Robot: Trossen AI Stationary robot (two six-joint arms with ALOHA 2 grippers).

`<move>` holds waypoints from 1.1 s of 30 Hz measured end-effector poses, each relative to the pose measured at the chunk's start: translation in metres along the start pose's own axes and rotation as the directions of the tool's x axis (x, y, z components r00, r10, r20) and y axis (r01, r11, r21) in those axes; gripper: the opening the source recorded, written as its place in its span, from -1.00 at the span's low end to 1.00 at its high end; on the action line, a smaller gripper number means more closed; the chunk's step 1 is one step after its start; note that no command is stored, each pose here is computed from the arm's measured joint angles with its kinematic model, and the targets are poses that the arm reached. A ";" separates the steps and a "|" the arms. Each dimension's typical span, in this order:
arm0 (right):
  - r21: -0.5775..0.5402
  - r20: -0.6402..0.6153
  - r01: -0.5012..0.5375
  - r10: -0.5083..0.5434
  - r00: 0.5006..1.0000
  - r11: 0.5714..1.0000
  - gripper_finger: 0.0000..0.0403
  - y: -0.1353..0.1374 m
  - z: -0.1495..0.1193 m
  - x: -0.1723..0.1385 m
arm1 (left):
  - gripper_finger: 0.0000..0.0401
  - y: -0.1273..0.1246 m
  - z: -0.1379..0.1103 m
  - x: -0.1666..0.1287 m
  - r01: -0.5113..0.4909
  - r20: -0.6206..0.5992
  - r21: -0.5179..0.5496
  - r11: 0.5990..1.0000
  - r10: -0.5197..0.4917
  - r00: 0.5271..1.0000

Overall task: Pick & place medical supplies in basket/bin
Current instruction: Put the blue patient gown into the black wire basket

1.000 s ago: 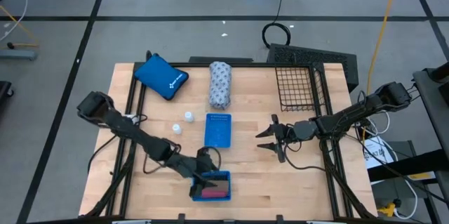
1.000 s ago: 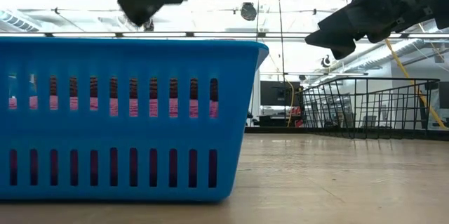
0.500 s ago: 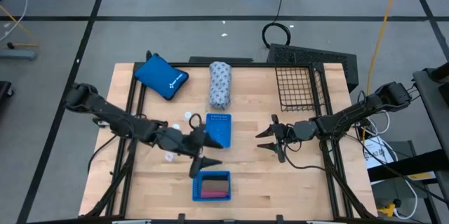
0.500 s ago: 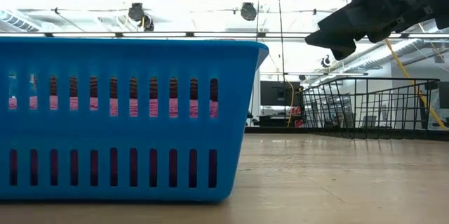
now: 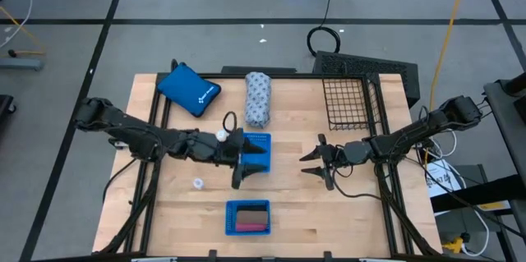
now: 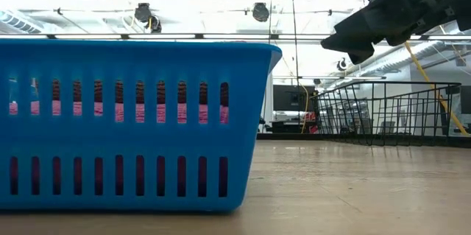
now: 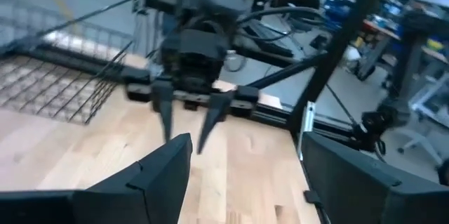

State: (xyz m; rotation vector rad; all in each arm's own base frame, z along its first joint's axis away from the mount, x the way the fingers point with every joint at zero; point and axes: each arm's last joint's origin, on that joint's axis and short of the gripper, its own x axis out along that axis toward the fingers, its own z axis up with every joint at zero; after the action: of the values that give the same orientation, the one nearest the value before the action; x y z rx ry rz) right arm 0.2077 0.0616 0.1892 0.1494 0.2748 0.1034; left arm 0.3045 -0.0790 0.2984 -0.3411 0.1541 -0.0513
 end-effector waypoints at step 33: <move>-0.003 -0.033 0.011 -0.011 0.999 1.000 -0.21 -0.001 -0.003 0.000 | -0.01 0.195 -0.046 -0.069 -0.495 -0.160 -0.422 0.760 0.475 0.865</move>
State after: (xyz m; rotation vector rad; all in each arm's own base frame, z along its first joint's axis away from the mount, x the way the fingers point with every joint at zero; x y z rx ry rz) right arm 0.2069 0.0611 0.1861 0.1436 0.3080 0.0956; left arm 0.2337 0.0947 0.2001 -0.7599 0.2971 0.5071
